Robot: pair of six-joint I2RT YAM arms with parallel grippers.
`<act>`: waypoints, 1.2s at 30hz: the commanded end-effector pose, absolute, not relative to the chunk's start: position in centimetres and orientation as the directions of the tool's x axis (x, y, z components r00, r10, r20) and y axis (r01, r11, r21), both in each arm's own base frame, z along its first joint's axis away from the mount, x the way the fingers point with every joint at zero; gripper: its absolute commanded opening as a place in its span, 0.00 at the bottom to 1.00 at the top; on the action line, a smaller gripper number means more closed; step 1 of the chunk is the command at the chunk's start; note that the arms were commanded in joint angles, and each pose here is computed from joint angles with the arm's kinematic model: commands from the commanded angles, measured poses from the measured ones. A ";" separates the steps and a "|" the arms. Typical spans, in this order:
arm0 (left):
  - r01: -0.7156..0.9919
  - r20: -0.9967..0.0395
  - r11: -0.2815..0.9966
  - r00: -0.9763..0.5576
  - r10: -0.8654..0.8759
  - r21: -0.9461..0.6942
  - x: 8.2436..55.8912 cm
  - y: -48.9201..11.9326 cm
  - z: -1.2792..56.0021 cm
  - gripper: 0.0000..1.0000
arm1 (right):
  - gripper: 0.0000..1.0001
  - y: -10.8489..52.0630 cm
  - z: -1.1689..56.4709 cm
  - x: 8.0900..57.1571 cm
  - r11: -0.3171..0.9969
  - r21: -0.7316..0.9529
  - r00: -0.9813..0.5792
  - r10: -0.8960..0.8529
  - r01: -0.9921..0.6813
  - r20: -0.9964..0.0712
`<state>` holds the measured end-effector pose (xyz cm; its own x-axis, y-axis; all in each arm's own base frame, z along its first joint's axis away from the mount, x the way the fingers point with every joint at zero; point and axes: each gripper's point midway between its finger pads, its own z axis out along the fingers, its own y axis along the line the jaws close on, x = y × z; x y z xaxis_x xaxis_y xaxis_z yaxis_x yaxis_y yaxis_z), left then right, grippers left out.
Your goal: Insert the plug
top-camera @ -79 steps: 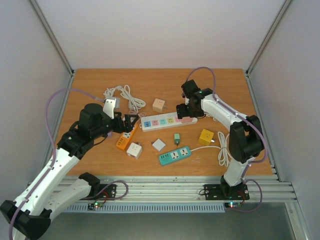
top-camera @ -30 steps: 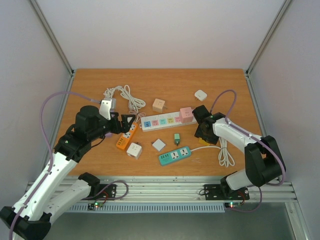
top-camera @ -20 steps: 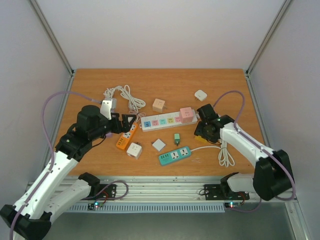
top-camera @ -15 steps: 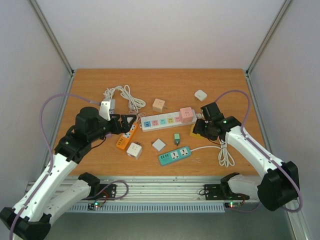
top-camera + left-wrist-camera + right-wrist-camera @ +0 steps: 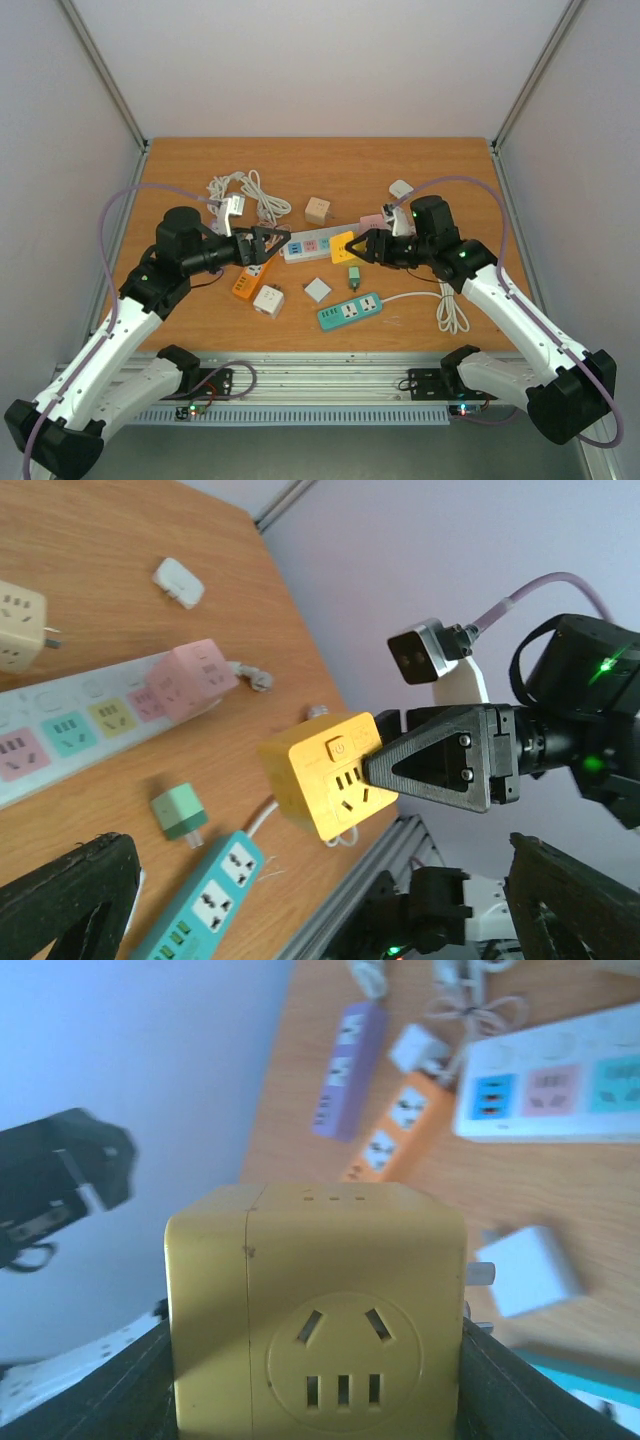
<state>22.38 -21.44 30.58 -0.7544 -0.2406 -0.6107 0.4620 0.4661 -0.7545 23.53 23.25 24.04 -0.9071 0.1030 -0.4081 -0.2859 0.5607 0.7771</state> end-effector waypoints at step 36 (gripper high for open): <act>0.348 -0.360 0.095 -0.885 -0.295 -0.933 21.1 -24.0 34.6 0.87 | 0.54 31.0 36.8 18.9 0.055 0.876 -0.877 -0.059 -0.479 -0.476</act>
